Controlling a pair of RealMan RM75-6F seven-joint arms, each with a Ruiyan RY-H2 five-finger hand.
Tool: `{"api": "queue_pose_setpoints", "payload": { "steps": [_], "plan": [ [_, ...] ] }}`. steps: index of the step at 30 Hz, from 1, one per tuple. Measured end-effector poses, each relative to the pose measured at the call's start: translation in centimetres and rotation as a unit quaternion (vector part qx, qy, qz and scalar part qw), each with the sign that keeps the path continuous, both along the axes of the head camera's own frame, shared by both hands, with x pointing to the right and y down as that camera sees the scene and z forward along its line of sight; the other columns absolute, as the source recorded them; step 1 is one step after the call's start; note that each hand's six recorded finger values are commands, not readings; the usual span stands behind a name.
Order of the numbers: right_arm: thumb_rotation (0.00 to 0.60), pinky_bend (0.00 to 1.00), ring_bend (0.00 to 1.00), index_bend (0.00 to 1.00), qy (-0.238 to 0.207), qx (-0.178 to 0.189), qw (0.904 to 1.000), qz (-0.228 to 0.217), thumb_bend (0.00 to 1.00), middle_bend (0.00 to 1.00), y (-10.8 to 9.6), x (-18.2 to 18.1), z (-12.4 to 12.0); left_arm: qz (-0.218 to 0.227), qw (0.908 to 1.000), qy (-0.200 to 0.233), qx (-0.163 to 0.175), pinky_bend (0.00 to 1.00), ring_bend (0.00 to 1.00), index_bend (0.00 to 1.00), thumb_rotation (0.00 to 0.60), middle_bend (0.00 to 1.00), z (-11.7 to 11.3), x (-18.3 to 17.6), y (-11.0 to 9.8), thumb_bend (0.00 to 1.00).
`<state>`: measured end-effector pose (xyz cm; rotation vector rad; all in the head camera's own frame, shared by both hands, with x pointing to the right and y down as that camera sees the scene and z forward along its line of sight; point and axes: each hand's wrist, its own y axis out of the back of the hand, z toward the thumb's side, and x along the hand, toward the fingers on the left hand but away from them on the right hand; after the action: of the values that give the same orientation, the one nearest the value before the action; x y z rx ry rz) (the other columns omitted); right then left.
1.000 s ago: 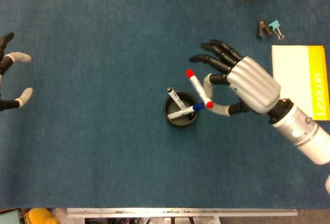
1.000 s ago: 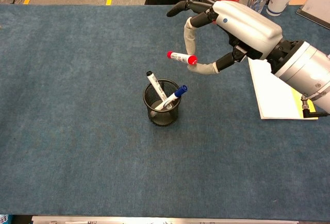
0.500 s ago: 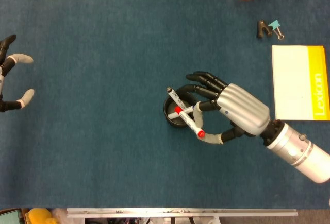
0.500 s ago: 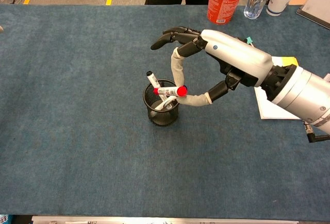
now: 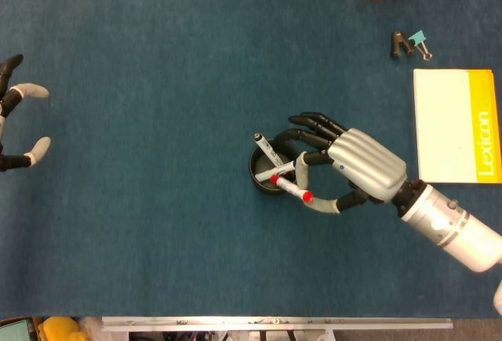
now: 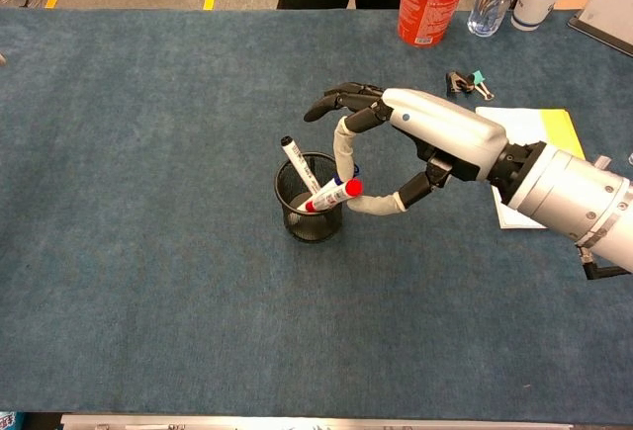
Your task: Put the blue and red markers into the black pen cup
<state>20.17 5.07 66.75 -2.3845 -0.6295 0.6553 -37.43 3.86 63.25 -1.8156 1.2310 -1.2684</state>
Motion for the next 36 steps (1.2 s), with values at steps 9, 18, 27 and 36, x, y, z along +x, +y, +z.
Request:
{"api": "queue_pose_setpoints", "payload": {
  "steps": [9, 18, 27, 36],
  "plan": [
    [0.6, 0.0, 0.0, 0.02, 0.02, 0.041, 0.9989, 0.008, 0.2, 0.0, -1.4, 0.3, 0.3, -0.004, 1.0, 0.0, 0.0, 0.0, 0.0, 0.29, 0.6, 0.0, 0.0, -0.3, 0.0, 0.26],
    [0.6, 0.0, 0.0, 0.14, 0.095, 0.148, 0.9823, 0.065, 0.26, 0.07, -4.3, 5.0, -1.5, 0.004, 0.9994, -0.03, 0.019, 0.0, 0.0, 0.29, 0.6, 0.0, -0.2, -0.9, -0.4, 0.26],
    [0.6, 0.0, 0.0, 0.21, 0.276, 0.223, 0.9243, 0.141, 0.27, 0.12, -5.8, 13.9, -3.1, 0.013, 0.9939, -0.092, 0.058, 0.0, 0.0, 0.29, 0.6, 0.0, -0.2, -1.9, -0.4, 0.26],
    [0.6, 0.0, 0.0, 0.22, 0.387, 0.235, 0.8605, 0.234, 0.27, 0.12, -4.1, 22.0, -5.6, -0.021, 0.9864, -0.146, 0.073, 0.0, 0.0, 0.28, 0.6, 0.0, -0.3, -4.0, 0.9, 0.26]
  ]
}}
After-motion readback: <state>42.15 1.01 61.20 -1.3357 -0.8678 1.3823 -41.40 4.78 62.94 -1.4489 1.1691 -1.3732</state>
